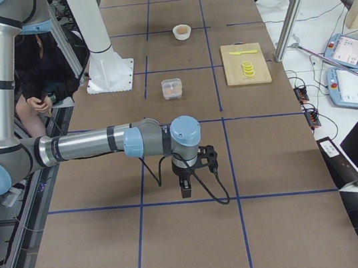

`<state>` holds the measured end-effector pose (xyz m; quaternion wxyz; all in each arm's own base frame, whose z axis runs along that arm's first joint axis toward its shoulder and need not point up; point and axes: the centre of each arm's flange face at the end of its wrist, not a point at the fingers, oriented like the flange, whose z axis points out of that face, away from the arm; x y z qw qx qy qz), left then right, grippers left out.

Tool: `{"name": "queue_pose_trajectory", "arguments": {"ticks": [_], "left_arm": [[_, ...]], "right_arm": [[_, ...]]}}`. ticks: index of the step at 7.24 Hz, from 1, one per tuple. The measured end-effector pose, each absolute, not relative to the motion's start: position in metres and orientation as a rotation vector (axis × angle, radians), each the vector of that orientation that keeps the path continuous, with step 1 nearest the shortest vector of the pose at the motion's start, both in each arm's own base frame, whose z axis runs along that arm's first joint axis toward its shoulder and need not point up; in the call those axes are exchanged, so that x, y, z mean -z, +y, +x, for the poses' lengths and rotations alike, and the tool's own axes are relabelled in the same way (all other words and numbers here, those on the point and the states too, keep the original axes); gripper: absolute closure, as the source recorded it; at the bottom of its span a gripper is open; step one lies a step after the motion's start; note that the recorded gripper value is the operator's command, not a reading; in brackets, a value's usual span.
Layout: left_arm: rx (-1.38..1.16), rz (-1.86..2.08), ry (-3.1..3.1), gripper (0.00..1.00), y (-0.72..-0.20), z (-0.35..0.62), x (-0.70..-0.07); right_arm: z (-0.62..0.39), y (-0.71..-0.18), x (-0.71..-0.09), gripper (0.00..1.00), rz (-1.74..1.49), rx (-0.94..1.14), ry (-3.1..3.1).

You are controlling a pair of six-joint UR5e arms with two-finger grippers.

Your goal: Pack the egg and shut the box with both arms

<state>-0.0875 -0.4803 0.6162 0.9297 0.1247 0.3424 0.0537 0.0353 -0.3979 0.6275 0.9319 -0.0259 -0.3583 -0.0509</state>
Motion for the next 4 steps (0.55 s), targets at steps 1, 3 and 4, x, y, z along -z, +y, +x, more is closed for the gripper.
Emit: {"name": "queue_pose_trajectory", "arguments": {"ticks": [1, 3, 4], "left_arm": [[-0.111, 0.254, 0.702, 0.0, -0.4794, -0.0871, -0.6172], [-0.117, 0.26, 0.704, 0.0, -0.4782, -0.0865, -0.6167], [-0.123, 0.266, 0.705, 0.0, -0.4789, -0.0847, -0.6155]], "right_arm": [[0.0353, -0.3986, -0.6264, 0.0, -0.051, 0.105, -0.734], [0.0347, -0.4017, -0.6204, 0.0, -0.037, 0.112, -0.736], [0.0338, -0.404, -0.6174, 0.0, -0.03, 0.116, -0.737]]}}
